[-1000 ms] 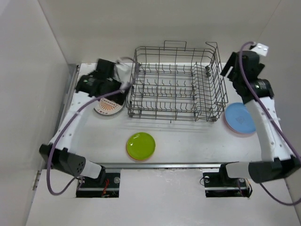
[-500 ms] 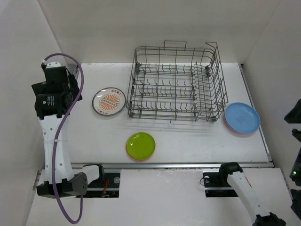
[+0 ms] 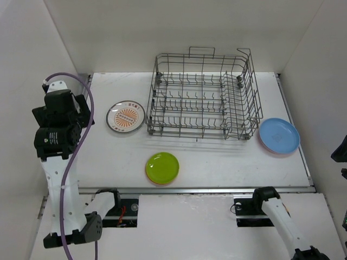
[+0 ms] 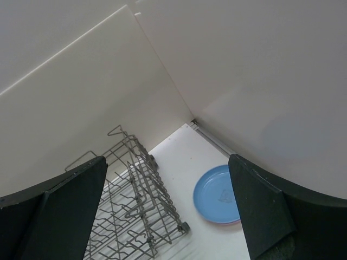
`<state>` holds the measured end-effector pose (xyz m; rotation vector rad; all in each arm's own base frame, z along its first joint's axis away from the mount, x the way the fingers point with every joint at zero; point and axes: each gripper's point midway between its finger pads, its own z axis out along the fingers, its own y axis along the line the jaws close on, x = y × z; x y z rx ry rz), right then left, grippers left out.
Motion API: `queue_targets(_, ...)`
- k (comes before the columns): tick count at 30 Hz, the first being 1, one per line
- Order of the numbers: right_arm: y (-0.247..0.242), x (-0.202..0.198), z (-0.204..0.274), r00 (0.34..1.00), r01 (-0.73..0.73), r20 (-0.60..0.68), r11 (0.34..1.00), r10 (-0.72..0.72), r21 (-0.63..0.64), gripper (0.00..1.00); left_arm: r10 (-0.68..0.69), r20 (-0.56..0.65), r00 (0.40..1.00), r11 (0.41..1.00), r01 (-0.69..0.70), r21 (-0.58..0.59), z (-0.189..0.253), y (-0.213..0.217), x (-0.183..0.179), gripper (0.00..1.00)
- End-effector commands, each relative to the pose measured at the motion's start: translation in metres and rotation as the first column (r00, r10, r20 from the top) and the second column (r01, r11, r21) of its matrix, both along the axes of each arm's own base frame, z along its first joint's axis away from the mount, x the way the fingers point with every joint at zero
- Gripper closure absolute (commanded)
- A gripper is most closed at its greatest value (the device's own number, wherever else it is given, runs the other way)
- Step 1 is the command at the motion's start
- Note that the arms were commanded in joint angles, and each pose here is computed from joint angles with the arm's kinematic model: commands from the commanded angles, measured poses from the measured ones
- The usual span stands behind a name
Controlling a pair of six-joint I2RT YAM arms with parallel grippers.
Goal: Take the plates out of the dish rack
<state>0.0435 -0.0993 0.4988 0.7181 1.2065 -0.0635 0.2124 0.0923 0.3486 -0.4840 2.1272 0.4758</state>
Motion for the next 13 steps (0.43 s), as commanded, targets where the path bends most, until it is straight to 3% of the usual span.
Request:
queue_targets(1,-0.004,-0.012,-0.012,0.999,0.014,-0.048,1.0,-0.015,-0.015,0.01,-0.011,0.01,1.0,1.0,0.011,-0.008,-0.001,-0.003,-0.011,0.0)
queue_targets(13,-0.007,-0.016,-0.04,0.988,0.03,-0.149,1.0,-0.031,-0.008,0.01,-0.028,0.002,1.0,1.0,0.028,-0.001,-0.006,-0.005,-0.018,0.0)
